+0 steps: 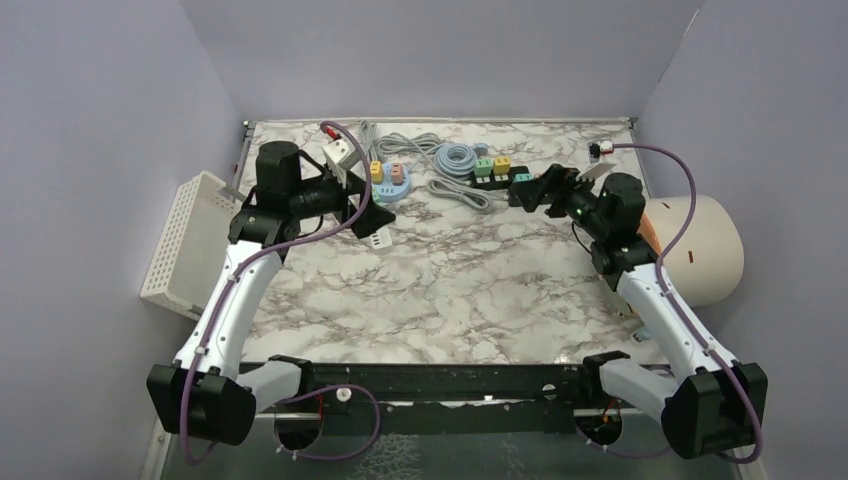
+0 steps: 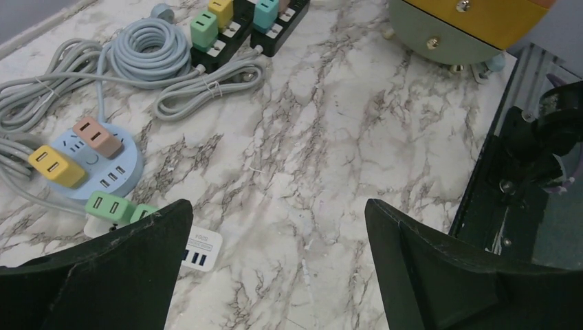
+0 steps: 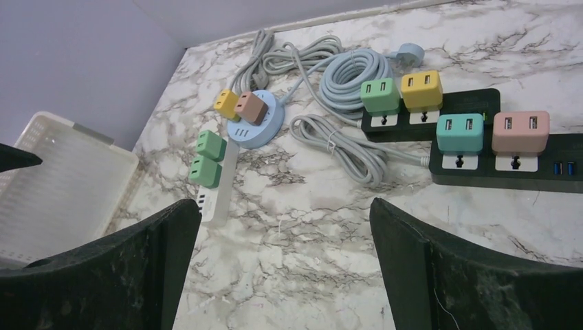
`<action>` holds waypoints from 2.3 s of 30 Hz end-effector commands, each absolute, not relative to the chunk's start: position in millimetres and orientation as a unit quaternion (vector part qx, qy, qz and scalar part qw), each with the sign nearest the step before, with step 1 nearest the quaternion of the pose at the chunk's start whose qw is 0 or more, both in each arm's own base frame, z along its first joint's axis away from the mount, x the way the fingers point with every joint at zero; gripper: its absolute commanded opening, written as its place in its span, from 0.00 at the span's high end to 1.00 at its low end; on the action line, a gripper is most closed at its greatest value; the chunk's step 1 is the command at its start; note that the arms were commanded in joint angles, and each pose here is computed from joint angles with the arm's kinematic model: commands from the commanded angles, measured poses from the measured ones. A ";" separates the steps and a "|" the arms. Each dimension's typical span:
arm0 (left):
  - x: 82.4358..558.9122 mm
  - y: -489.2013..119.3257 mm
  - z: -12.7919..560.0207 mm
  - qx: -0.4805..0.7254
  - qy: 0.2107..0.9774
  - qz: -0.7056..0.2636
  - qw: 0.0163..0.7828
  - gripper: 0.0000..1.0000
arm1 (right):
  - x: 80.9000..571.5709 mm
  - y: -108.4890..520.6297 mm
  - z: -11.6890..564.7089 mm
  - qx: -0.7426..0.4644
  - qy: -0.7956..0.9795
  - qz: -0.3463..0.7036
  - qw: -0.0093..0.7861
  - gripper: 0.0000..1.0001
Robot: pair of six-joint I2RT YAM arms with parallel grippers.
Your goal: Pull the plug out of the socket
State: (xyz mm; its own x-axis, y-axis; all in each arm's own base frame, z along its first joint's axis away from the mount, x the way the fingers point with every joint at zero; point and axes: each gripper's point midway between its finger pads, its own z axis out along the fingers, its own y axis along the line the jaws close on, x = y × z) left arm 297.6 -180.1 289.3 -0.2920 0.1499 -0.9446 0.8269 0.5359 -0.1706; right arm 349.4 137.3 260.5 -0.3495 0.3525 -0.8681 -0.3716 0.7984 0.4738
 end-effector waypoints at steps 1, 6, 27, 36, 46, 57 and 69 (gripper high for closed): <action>265.5 -188.9 298.8 0.382 0.685 -0.384 0.487 0.01 | 350.6 138.7 262.4 0.006 0.755 0.302 0.581 0.01; 283.2 -185.6 305.2 0.337 0.692 -0.377 0.515 0.01 | 358.5 153.6 243.4 0.040 0.767 0.350 0.536 0.01; 353.7 -50.1 129.8 -0.240 0.852 -0.231 0.403 0.01 | 391.9 420.8 125.5 -0.278 0.830 0.210 0.435 0.12; 353.1 -56.3 114.0 -0.249 0.854 -0.249 0.382 0.01 | 404.8 436.5 94.2 -0.300 0.838 0.184 0.417 0.24; 352.3 -64.8 97.8 -0.258 0.857 -0.275 0.352 0.01 | 413.7 451.3 66.8 -0.301 0.848 0.175 0.399 0.40; 363.3 -83.9 88.4 -0.275 0.840 -0.338 0.323 0.05 | 412.4 459.5 68.3 -0.305 0.844 0.194 0.397 0.99; 379.4 -108.5 85.9 -0.278 0.832 -0.357 0.322 0.09 | 374.2 466.6 140.3 -0.300 0.798 0.312 0.419 0.99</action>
